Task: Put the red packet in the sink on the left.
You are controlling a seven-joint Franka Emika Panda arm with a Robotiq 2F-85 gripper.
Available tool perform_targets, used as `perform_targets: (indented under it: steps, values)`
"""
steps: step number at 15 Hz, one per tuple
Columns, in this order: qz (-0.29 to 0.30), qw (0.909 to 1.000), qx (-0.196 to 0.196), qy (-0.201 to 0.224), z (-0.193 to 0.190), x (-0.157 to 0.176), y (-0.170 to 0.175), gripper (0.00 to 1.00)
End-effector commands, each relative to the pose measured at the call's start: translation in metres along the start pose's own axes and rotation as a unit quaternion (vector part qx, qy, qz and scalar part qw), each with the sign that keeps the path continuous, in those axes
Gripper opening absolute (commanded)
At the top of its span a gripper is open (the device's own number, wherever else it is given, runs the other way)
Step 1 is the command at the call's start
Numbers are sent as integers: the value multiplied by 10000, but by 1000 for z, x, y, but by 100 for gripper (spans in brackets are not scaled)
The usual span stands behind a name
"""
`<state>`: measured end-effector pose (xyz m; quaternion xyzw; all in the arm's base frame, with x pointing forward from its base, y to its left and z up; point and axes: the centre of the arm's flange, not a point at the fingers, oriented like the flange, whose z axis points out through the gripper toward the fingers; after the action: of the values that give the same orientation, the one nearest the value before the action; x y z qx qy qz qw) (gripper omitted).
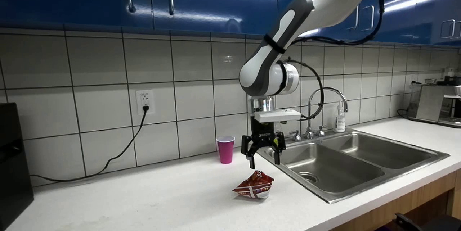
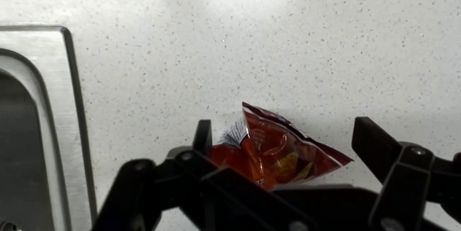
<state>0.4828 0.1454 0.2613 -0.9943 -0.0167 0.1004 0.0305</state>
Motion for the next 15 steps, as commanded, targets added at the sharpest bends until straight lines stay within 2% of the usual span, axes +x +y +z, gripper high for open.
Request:
perform_targets:
  steps: [1,8,9,15]
  values:
    - [251,9997,37,43,5,29,-13,100]
    - [432,9991,20,11,18,51,-22,100]
    - [297,9995,66,-10,17,40,-14,100]
    - [423,9991,73,-17,21,46,-17,100]
